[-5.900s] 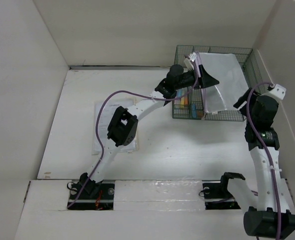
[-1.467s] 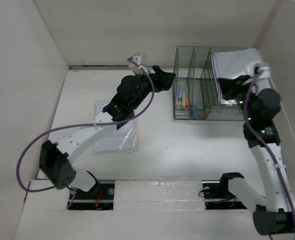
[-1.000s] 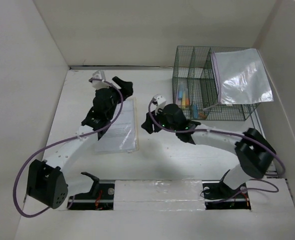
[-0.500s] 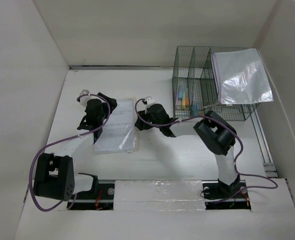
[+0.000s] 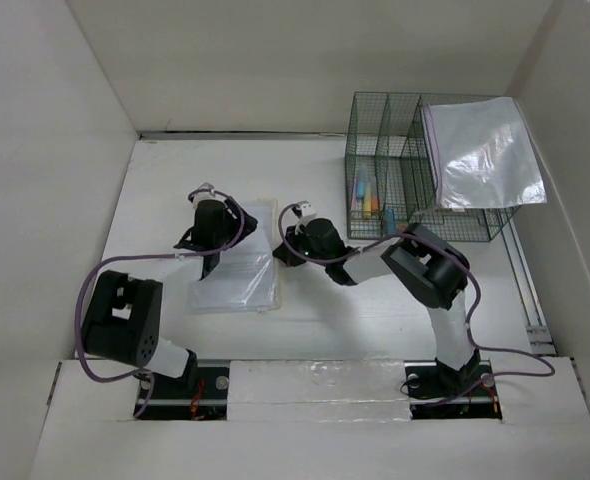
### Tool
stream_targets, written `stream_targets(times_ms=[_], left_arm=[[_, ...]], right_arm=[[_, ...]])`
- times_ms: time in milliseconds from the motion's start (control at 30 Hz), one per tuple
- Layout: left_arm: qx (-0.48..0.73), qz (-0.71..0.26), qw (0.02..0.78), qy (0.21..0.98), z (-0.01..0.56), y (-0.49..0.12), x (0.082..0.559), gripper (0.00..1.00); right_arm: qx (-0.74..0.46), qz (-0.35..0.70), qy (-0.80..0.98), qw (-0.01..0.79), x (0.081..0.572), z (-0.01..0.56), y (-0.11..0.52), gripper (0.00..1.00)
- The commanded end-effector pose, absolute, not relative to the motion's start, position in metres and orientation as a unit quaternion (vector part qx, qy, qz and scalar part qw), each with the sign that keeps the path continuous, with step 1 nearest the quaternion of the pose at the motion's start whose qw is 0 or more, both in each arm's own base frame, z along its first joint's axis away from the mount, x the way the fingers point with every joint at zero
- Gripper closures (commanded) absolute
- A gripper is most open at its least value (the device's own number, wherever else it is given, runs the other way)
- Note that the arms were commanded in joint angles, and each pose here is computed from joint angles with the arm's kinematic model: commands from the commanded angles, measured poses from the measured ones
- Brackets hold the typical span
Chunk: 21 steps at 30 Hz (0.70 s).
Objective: Organize the desk
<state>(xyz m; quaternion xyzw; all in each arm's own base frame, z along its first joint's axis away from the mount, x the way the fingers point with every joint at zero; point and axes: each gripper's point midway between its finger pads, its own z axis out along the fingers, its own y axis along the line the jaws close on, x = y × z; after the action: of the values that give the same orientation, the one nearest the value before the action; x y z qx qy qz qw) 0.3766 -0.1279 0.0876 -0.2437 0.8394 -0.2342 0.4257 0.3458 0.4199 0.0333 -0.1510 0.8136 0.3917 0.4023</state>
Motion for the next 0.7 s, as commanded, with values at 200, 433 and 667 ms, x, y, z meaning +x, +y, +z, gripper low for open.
stream_targets(times_ms=[200, 433, 667], left_arm=[[-0.114, -0.204, 0.406, 0.883, 0.09, -0.205, 0.393, 0.45], [-0.099, -0.18, 0.391, 0.897, 0.069, -0.225, 0.413, 0.48], [-0.097, -0.133, 0.389, 0.906, 0.054, -0.221, 0.426, 0.55]], right_arm=[[-0.162, 0.375, 0.778, 0.477, 0.337, 0.078, 0.394, 1.0], [-0.165, 0.381, 0.766, 0.491, 0.323, 0.082, 0.388, 1.0], [-0.16, 0.379, 0.758, 0.507, 0.321, 0.089, 0.381, 1.0]])
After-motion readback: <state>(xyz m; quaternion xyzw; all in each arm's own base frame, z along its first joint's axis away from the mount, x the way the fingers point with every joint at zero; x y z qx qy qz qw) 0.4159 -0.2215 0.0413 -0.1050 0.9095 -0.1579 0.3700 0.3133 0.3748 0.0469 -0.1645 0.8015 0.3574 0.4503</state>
